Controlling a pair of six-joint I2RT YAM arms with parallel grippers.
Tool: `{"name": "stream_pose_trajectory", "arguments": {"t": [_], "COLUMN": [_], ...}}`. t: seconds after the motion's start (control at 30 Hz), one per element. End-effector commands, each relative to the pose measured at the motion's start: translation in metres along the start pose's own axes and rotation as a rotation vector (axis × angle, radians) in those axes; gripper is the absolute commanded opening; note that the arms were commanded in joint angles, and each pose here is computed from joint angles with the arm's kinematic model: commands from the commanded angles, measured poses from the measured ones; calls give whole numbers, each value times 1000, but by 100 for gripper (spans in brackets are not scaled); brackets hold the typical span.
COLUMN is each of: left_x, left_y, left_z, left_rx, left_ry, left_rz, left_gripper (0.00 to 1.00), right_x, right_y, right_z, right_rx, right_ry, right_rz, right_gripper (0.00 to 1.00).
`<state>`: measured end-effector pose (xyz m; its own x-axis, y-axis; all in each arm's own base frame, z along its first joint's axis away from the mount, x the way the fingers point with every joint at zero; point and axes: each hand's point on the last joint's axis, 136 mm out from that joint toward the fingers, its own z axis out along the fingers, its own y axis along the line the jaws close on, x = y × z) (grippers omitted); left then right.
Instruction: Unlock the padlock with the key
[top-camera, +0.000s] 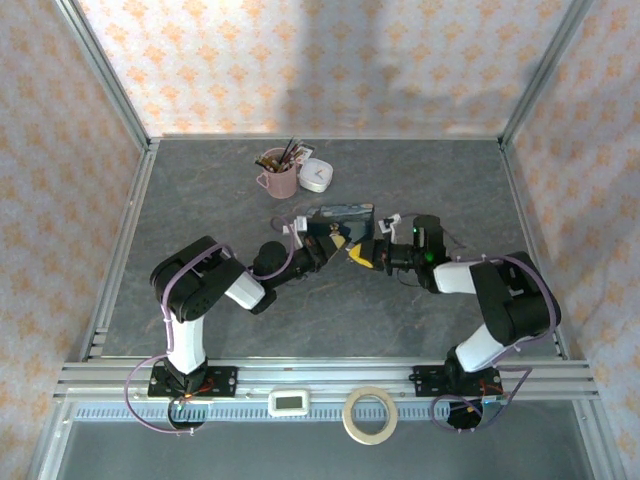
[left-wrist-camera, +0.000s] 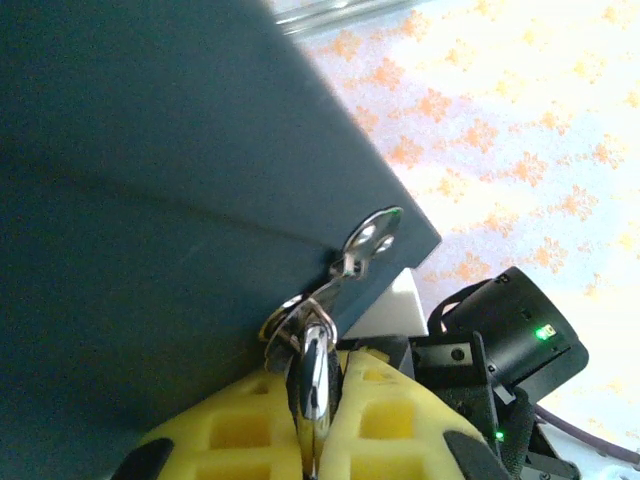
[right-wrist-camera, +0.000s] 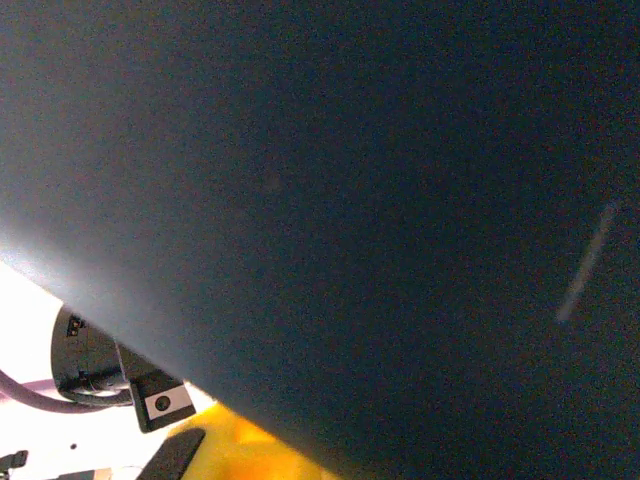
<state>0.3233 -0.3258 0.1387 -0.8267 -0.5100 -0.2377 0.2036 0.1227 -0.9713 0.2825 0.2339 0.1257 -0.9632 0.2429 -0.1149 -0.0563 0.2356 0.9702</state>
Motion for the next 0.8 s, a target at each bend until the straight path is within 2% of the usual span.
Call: {"name": "stream_pose_trajectory", "arguments": {"t": [0.0, 0.3, 0.47, 0.57, 0.77], "left_x": [70, 69, 62, 63, 65], "left_y": [-96, -107, -97, -93, -99], "left_z": [-5, 2, 4, 4, -1], "left_rx": [365, 356, 284, 271, 359], "left_ry": [302, 285, 234, 232, 248], "left_rz": [109, 127, 159, 197, 206], "left_gripper": [0, 0, 0, 0, 0], "right_x": [-60, -52, -54, -50, -49], "right_y": [6, 6, 1, 2, 11], "right_z": [-17, -2, -2, -1, -4], "right_rx": [62, 77, 94, 80, 1], "right_ry": [-350, -360, -369, -331, -217], "right_rz": [-43, -46, -11, 23, 114], "right_gripper": [0, 0, 0, 0, 0]}}
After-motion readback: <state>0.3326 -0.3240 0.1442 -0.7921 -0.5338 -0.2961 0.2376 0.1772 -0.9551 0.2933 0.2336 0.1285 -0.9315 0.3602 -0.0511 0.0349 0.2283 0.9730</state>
